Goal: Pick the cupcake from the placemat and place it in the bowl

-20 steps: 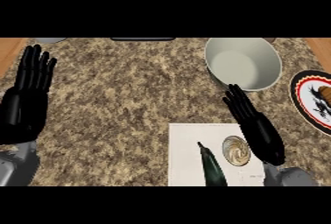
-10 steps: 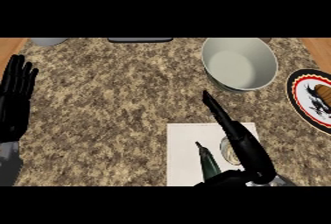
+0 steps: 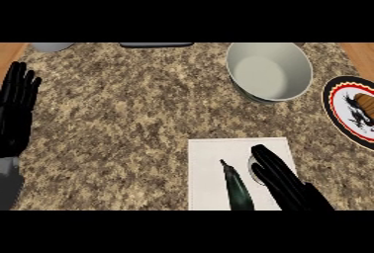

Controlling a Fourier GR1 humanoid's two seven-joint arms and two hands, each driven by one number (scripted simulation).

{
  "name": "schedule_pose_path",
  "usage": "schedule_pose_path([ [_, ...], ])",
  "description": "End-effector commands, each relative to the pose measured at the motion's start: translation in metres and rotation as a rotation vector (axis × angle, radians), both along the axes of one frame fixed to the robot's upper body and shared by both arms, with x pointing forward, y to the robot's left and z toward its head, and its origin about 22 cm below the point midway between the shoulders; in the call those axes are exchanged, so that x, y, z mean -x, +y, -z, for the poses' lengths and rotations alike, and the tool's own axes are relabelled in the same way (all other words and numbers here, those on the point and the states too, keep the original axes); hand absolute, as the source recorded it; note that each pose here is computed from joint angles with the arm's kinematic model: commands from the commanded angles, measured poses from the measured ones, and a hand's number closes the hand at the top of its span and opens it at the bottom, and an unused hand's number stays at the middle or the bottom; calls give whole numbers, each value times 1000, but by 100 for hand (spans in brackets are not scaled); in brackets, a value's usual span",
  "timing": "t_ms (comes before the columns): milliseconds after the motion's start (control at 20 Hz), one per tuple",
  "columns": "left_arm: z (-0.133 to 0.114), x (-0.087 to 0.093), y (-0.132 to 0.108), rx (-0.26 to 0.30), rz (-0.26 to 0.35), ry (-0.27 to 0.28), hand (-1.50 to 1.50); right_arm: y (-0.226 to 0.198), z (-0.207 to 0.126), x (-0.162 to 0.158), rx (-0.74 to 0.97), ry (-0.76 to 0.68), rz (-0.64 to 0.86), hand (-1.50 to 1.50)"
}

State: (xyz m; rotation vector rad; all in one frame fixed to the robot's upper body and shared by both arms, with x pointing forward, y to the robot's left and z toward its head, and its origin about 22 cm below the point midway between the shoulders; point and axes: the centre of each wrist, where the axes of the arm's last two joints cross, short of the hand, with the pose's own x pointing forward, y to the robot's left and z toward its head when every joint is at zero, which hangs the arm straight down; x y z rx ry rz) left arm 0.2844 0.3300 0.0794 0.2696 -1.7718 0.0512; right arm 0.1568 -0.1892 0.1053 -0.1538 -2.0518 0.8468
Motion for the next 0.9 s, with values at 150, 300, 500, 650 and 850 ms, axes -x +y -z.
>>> schedule_pose_path([
  [150,-2,3,-4,-4,1,0,0,-33,-64,30,334,56,149,-150],
  [300,-9,-1,13,-5,6,-8,0,-38,-75,33,559,140,127,-150],
  [500,-4,-8,5,-4,16,-10,0,-40,-95,29,721,235,89,-150],
  [650,-5,-8,2,-8,23,-5,0,-34,-104,37,836,266,64,-150],
  [850,-8,-17,10,5,33,-7,0,-40,-98,18,855,337,70,-150],
])
